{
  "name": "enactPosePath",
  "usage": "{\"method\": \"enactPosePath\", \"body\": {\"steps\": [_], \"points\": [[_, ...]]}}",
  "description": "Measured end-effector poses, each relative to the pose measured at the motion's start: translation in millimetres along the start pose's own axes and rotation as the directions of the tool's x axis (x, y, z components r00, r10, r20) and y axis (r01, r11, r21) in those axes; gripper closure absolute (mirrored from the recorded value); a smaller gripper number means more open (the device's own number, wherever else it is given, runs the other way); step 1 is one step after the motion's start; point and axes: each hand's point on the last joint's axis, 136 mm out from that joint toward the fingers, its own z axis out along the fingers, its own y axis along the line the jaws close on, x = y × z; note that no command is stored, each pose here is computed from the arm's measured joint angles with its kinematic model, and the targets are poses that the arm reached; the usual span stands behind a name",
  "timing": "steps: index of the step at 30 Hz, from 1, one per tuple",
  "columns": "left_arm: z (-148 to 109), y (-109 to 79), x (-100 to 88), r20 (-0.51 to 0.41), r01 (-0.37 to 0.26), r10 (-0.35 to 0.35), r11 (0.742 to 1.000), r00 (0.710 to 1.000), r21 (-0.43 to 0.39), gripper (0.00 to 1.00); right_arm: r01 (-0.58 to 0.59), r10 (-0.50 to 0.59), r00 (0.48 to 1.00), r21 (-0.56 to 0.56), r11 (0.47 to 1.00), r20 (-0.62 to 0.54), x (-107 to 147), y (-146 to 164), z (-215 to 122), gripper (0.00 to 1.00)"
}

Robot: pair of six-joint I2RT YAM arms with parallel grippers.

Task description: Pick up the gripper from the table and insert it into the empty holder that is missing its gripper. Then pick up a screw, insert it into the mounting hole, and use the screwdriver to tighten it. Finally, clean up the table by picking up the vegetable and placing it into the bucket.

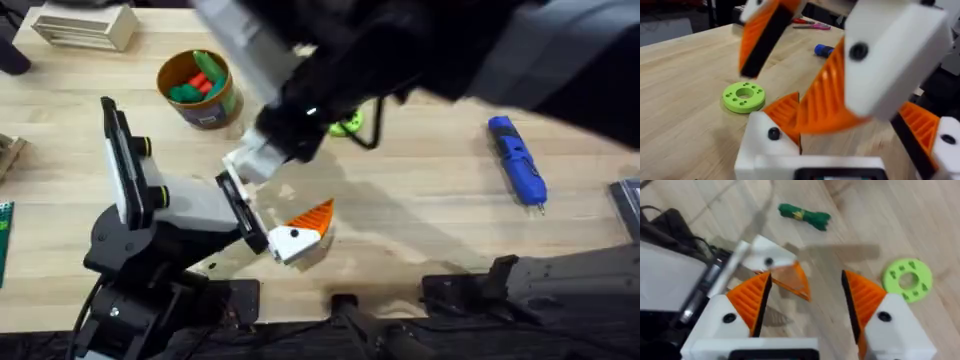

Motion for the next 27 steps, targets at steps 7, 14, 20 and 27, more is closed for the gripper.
{"method": "enactPosePath", "body": {"steps": [7, 14, 20, 27], "points": [[0, -0.1, 0.0, 0.0, 0.0, 0.0, 1.0, 1.0, 0.0, 0.014, -0.174, 0.174, 0.985, -0.015, 0.985, 0.011, 26, -52, -38, 0.161], [0, 0.1, -0.1, 0.0, 0.0, 0.0, 1.0, 1.0, -0.001, 0.014, -0.277, 0.281, 0.959, -0.11, 0.955, 0.029, 72, -56, -60, 0.16], [0, 4.0, -0.7, 0.004, -0.004, 0.004, 1.0, 1.0, -0.023, 0.344, -0.289, 0.312, 0.941, -0.169, 0.942, 0.129, 104, -40, -95, 0.159], [0, 4.5, -0.9, 0.004, -0.008, 0.008, 1.0, 1.0, -0.026, 0.987, -0.479, 0.496, 0.858, -0.135, 0.867, 0.135, 144, -66, -100, 0.156]]}}
